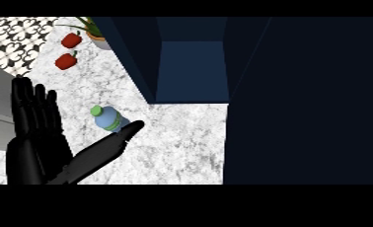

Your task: Pick up the bottled water, place it into the cabinet and close the cabinet

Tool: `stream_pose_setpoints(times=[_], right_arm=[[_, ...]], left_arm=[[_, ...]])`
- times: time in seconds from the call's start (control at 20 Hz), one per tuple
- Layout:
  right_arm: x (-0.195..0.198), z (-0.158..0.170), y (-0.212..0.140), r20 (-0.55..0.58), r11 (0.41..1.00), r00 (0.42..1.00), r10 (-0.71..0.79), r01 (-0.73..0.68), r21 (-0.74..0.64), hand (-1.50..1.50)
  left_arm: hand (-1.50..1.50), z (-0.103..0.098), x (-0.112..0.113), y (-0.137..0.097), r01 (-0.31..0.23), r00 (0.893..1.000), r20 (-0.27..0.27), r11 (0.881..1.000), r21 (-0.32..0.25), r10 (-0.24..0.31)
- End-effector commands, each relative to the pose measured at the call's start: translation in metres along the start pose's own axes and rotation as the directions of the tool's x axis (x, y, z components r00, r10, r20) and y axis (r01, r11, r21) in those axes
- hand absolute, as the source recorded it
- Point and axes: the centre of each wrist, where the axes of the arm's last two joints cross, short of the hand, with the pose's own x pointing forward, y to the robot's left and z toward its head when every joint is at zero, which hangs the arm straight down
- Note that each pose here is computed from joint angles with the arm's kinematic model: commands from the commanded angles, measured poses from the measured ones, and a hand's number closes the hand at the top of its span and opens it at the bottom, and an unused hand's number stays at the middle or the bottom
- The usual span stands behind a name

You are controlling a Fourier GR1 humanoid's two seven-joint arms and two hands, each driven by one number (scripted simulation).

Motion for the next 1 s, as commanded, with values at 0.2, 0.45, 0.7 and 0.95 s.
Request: stream_pose_setpoints(times=[0.2,0.45,0.7,0.95], right_arm=[[0.027,0.035,0.014,0.009,1.000,1.000,-0.004,0.004,-0.002,-1.50],[0.028,0.045,0.013,0.001,1.000,1.000,0.003,-0.003,0.005,-1.50],[0.030,0.039,0.004,0.026,1.000,1.000,0.009,-0.009,-0.002,-1.50],[0.035,0.055,0.010,0.007,1.000,1.000,0.026,-0.026,0.016,-1.50]], left_arm=[[-1.50,0.008,-0.025,-0.005,0.049,0.998,-0.039,0.998,0.050,-0.047],[-1.50,0.020,-0.036,0.005,0.082,0.996,-0.054,0.990,0.117,-0.076],[-1.50,-0.004,-0.060,0.004,0.094,0.993,-0.086,0.982,0.162,-0.081],[-1.50,0.003,-0.099,0.029,0.094,0.989,-0.130,0.986,0.140,-0.076]])
